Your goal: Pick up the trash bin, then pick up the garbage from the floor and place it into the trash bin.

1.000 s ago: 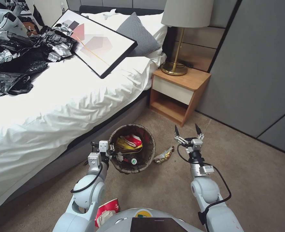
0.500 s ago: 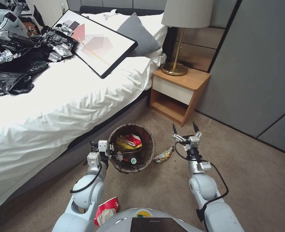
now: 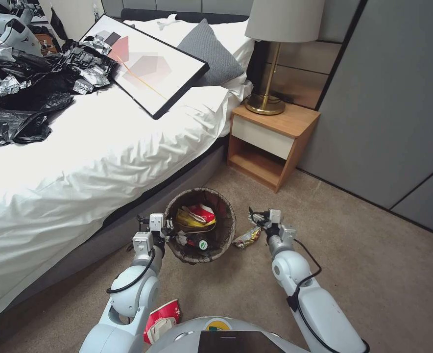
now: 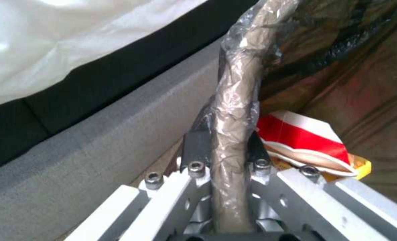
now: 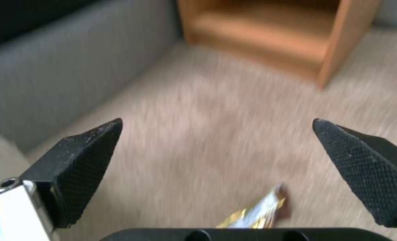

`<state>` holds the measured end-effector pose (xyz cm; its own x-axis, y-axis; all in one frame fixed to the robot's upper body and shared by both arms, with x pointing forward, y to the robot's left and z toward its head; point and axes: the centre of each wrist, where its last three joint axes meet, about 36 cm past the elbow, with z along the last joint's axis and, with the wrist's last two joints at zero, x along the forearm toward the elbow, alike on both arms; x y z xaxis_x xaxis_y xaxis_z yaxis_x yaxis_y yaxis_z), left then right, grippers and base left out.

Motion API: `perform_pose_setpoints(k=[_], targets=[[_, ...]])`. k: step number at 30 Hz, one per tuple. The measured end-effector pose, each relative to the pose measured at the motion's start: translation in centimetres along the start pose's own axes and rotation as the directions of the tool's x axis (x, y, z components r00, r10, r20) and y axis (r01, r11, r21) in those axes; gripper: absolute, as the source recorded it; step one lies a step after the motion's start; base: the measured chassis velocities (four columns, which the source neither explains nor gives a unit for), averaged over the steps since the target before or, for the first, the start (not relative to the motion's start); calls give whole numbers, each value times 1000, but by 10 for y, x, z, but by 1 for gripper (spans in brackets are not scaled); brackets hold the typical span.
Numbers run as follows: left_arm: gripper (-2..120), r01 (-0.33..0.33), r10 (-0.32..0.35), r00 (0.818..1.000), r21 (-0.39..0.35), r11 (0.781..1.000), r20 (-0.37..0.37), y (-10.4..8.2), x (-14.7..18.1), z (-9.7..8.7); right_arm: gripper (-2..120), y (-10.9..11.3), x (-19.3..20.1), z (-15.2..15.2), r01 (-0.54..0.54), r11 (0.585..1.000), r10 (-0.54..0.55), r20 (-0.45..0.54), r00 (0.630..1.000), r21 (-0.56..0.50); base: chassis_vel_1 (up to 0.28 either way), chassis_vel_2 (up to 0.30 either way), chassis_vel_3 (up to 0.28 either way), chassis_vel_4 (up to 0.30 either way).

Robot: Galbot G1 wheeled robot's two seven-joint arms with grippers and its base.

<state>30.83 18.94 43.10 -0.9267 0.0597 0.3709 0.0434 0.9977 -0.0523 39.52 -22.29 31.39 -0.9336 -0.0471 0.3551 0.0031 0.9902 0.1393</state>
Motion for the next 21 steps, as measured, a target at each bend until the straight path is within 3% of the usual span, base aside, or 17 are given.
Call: perform_pose_setpoints(k=[2, 8, 21], targets=[[2, -1, 1, 1000, 0, 1000, -3, -1, -1, 1, 100, 6, -17, 14, 12, 1000, -13, -82, 997, -5, 0, 0, 0, 0], [2, 0, 0, 1000, -2, 1000, -7, 0, -2, 2, 100, 15, -35, 23, 11, 1000, -14, -178, 984, -19, 0, 0, 0, 0], [2, 0, 0, 1000, -6, 1000, -10, -1, -1, 3, 100, 15, -59, 51, -32, 999, 29, -263, 964, -9, 0, 0, 0, 0]])
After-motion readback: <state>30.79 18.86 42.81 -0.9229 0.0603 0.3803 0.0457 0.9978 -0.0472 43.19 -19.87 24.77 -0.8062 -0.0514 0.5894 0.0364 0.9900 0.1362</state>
